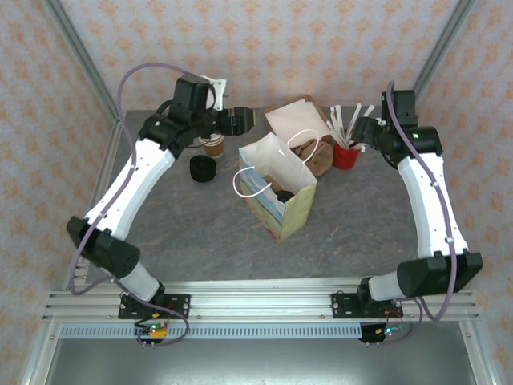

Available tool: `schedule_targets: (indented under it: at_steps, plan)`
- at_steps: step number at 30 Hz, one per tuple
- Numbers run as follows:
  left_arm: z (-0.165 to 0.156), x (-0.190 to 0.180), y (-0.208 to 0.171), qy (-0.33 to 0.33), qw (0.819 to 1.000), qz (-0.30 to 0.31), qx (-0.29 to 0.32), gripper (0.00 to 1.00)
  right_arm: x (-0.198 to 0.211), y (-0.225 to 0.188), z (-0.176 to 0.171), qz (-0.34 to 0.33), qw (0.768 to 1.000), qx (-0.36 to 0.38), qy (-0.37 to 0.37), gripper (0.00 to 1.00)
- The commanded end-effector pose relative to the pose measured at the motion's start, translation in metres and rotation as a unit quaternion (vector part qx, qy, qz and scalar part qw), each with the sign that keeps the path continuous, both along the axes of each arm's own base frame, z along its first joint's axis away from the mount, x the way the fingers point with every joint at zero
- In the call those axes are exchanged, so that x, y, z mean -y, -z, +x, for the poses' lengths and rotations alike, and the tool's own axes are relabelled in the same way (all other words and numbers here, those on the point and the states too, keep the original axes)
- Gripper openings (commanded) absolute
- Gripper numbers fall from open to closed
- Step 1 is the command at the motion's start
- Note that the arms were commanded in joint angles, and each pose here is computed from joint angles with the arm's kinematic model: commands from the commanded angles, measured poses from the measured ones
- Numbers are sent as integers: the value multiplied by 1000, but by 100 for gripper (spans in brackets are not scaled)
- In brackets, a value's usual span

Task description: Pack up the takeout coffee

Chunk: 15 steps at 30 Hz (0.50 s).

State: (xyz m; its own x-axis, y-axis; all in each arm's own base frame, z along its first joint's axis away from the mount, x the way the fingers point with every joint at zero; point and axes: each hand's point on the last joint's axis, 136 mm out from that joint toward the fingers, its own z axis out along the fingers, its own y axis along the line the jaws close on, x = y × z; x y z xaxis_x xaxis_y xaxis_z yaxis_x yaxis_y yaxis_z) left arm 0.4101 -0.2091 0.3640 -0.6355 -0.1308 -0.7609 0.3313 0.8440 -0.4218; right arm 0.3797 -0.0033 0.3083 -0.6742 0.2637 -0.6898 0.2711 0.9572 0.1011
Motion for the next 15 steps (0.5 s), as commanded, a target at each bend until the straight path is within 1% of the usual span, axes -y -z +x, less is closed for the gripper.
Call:
schedule_targets:
  at_steps: [1,4,7,11,15]
  plan:
    - [-14,-11,-35,-33,997,-46,47,78,13,20,25,6,1000,-17,19,74]
    - [-26,-15,-32,-33,997,-47,44,78,6,32,45,29,999,-30,0,65]
    - [-33,-21,-31,-39,998,-38,45,78,-12,35,62,56,997,-32,-41,57]
    - [-38,-26,-30,-46,997,-31,47,78,-23,38,74,46,996,-35,-64,53]
    - [-39,-27,-29,-47,997,-29,47,77,-41,45,82,43,994,-46,-94,51]
